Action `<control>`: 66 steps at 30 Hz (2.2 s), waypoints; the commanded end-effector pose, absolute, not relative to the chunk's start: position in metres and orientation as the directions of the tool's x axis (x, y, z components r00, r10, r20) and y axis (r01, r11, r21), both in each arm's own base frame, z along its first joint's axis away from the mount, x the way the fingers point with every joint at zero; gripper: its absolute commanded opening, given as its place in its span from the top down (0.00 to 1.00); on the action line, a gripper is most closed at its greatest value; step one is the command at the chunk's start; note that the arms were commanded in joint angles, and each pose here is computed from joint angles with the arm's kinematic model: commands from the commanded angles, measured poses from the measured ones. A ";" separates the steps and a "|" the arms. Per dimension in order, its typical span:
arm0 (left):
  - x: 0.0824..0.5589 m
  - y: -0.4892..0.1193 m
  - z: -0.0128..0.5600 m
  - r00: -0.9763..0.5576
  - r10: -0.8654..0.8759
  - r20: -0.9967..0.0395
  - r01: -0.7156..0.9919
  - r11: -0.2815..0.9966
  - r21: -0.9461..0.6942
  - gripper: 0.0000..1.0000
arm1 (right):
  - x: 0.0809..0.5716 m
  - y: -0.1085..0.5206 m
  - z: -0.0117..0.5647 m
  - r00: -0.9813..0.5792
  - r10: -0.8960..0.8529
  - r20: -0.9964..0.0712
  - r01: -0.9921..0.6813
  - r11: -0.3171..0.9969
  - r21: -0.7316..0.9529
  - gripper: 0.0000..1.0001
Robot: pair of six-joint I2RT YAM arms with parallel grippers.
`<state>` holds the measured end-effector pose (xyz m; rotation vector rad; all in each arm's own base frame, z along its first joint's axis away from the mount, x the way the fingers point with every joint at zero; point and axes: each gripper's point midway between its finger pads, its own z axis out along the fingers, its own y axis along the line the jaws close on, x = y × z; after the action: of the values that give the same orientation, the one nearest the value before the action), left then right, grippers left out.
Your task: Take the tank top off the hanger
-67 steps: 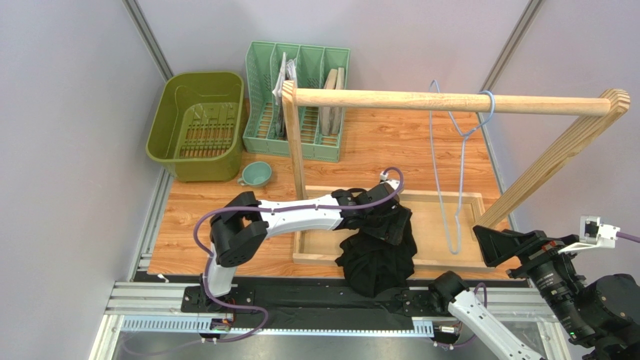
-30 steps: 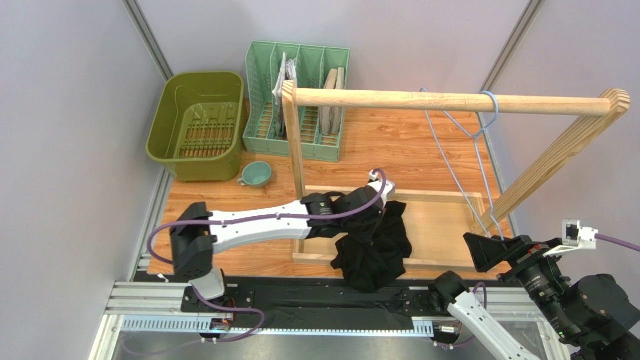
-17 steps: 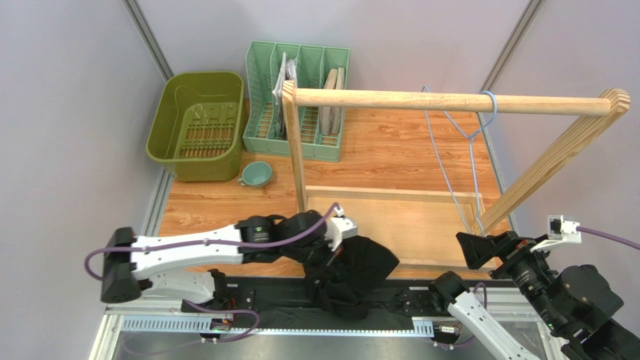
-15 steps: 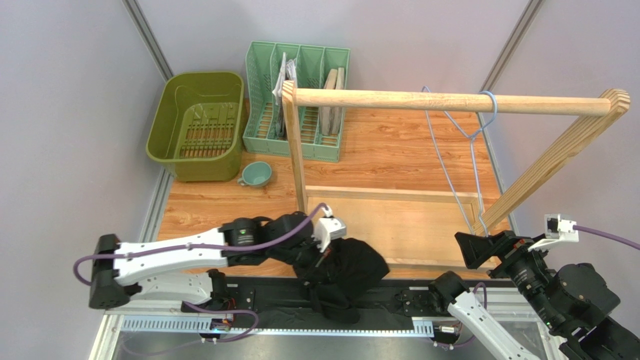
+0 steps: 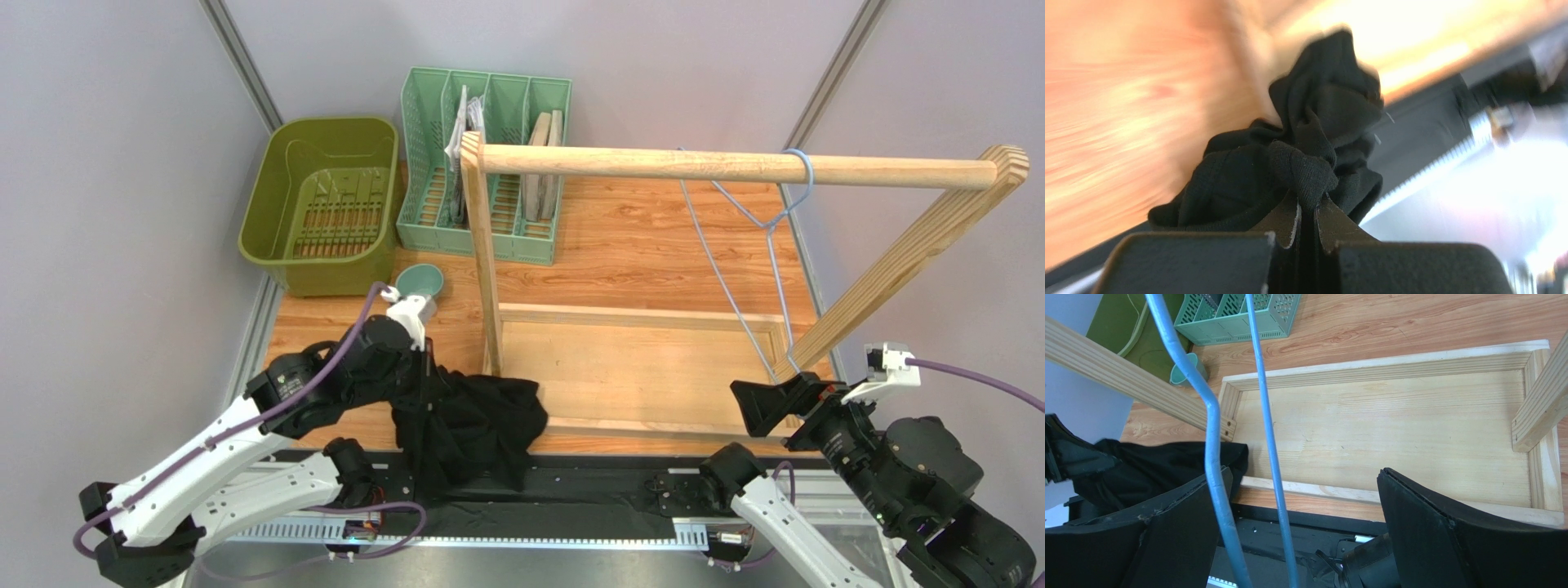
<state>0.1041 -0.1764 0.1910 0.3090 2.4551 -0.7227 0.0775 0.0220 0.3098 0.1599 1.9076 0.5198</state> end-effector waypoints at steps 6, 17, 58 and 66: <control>0.216 -0.099 0.332 -0.439 -0.241 -0.866 -0.001 0.963 -0.268 1.00 | 0.086 0.032 0.317 -0.389 0.335 -0.858 -0.169 0.890 0.424 0.04; 0.379 -0.021 0.524 -0.004 -0.279 -0.960 -0.109 0.955 -0.277 1.00 | 0.087 0.041 0.317 -0.416 0.354 -0.837 -0.177 0.872 0.457 0.04; 0.503 0.131 0.240 -0.256 -0.560 -0.788 -0.720 0.654 -0.231 0.93 | 0.081 0.062 0.298 -0.521 0.320 -0.791 -0.221 0.845 0.488 0.05; 0.492 0.122 0.262 -0.251 -0.508 -0.824 -0.647 0.721 -0.248 0.13 | 0.081 0.065 0.297 -0.532 0.315 -0.786 -0.232 0.838 0.493 0.05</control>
<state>0.4975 0.1255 0.2044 -0.9671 2.0436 0.2338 0.0793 0.0592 0.2881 0.0764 2.0582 0.6403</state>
